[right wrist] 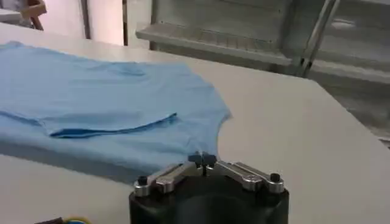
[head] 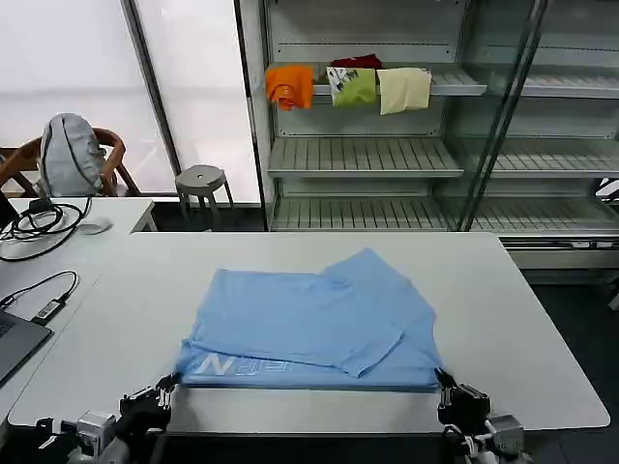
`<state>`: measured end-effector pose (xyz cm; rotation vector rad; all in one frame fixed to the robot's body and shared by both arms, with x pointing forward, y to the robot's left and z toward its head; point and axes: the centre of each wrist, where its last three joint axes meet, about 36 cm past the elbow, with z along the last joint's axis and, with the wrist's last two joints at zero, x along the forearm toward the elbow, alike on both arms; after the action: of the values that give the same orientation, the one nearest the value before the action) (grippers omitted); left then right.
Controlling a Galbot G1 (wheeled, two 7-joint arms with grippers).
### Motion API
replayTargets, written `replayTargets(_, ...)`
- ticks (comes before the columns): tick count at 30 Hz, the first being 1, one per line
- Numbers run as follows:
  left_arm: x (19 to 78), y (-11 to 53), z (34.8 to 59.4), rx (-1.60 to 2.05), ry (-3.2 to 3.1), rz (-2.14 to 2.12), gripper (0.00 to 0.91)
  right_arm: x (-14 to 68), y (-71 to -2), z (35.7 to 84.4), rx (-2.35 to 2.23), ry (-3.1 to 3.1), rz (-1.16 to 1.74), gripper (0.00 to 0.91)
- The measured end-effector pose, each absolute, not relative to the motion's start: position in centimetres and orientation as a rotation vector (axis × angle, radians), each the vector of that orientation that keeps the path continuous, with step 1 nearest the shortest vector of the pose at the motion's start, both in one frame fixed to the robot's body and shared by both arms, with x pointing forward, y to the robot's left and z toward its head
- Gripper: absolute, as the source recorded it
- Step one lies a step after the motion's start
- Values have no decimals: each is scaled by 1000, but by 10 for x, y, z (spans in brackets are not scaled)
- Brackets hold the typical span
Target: Fold and organize the clothes.
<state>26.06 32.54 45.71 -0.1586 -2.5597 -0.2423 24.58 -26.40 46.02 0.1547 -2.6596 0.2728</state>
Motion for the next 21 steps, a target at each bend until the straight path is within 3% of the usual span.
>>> replayTargets(1,258,327,457,-151,-2551,-249,897,243,-263,461,157,-2657,273,0)
replayTargets(2,256,328,456,-148,-2543,-253,907,241,-262,461,160,-2655,274,413)
replayTargets(3,253,329,455,-144,-2535,-257,907,238,-261,462,164,-2654,273,907)
replayTargets(11,246,330,463,-131,-2544,-287,907,224,-259,474,197,-2660,251,907)
replayTargets(21,257,326,503,-149,-2672,-356,907,242,-260,498,197,-2764,203,907)
